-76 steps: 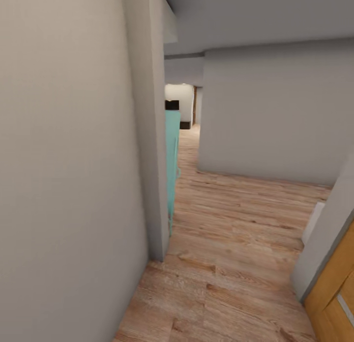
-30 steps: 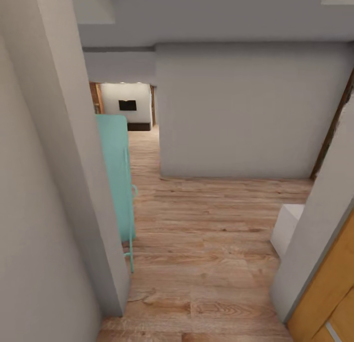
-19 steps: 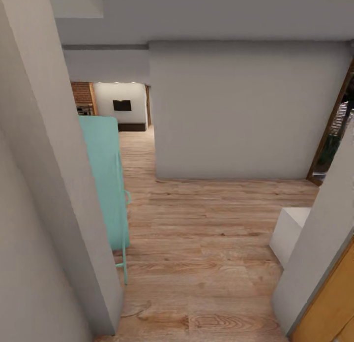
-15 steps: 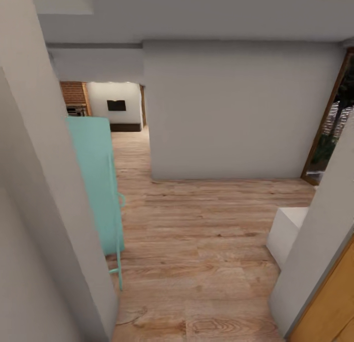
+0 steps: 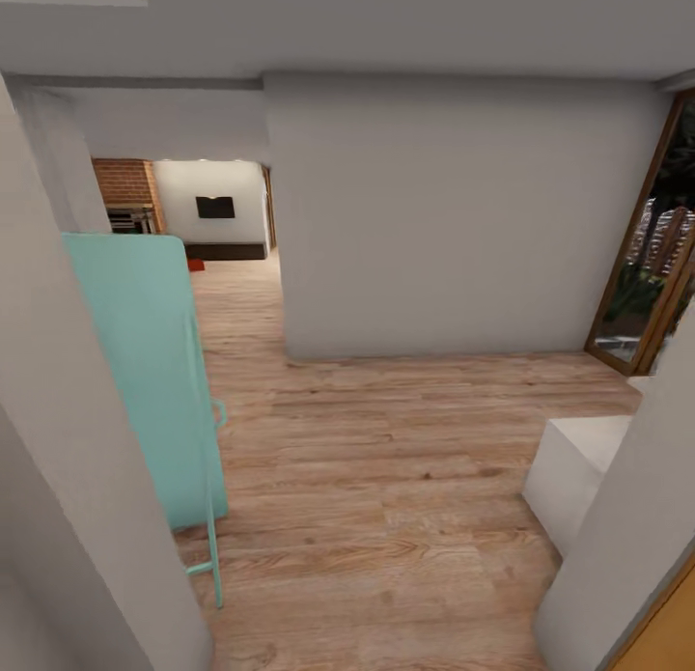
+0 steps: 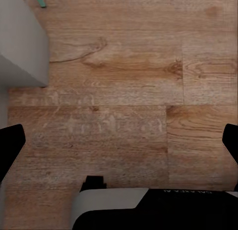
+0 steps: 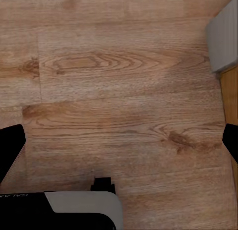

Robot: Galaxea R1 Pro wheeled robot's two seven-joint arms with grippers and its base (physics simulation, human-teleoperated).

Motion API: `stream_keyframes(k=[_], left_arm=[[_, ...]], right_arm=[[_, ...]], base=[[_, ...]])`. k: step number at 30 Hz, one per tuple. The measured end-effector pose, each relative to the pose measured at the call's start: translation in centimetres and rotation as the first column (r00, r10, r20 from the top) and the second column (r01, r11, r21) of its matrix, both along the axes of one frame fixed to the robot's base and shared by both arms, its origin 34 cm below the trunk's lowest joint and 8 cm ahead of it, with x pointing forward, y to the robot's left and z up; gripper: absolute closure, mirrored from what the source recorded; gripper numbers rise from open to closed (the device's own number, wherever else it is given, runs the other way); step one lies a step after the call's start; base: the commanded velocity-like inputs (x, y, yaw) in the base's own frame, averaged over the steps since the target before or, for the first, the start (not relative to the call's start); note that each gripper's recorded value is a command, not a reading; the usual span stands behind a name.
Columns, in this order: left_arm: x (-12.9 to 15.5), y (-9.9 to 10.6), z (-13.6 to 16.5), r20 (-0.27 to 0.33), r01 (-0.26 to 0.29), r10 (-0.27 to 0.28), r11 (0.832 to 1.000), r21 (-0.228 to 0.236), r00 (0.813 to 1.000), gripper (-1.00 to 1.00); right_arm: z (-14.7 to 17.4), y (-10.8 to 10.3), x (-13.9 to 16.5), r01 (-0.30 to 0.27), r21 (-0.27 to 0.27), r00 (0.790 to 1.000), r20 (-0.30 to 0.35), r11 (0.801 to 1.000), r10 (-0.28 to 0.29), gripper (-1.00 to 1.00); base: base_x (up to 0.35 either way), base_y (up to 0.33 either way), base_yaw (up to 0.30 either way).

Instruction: Move the two storage containers from the living room to the garage. In the garage, place one container on the floor and stack the other container on top of it (either order is fine).

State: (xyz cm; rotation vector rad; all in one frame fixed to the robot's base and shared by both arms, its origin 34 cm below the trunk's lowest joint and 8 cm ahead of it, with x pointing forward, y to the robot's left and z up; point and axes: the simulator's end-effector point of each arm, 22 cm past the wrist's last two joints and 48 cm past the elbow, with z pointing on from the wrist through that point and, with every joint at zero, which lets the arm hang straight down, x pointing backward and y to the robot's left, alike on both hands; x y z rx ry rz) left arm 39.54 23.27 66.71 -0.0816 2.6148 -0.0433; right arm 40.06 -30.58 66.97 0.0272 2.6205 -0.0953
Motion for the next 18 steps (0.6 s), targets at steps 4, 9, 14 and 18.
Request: stream_keyframes(k=[4, 9, 14, 18], left_arm=[[-0.02, 0.21, -0.01, -0.001, -0.005, 0.005, 1.000, 0.008, 1.000, -1.00], [-0.03, 0.41, -0.02, -0.001, -0.010, 0.010, 1.000, 0.016, 1.000, -1.00], [-0.03, 0.46, -0.02, -0.001, -0.011, 0.011, 1.000, 0.018, 1.000, -1.00], [-0.02, 0.46, -0.02, -0.001, -0.011, 0.011, 1.000, 0.018, 1.000, -1.00]], right_arm=[[0.00, 0.02, 0.00, -0.001, 0.000, 1.000, 0.000, 1.000, 0.001, -1.00], [0.00, 0.05, 0.00, -0.001, 0.000, 1.000, 0.000, 1.000, 0.001, -1.00], [0.00, 0.00, 0.00, 0.000, 0.000, 1.000, 0.000, 1.000, 0.000, -1.00], [0.00, 0.01, 0.00, 0.000, 0.000, 1.000, 0.000, 1.000, 0.000, -1.00]], base=[[0.329, 0.000, 0.000], [0.329, 0.000, 0.000], [0.329, 0.000, -0.001], [0.329, 0.000, -0.142]])
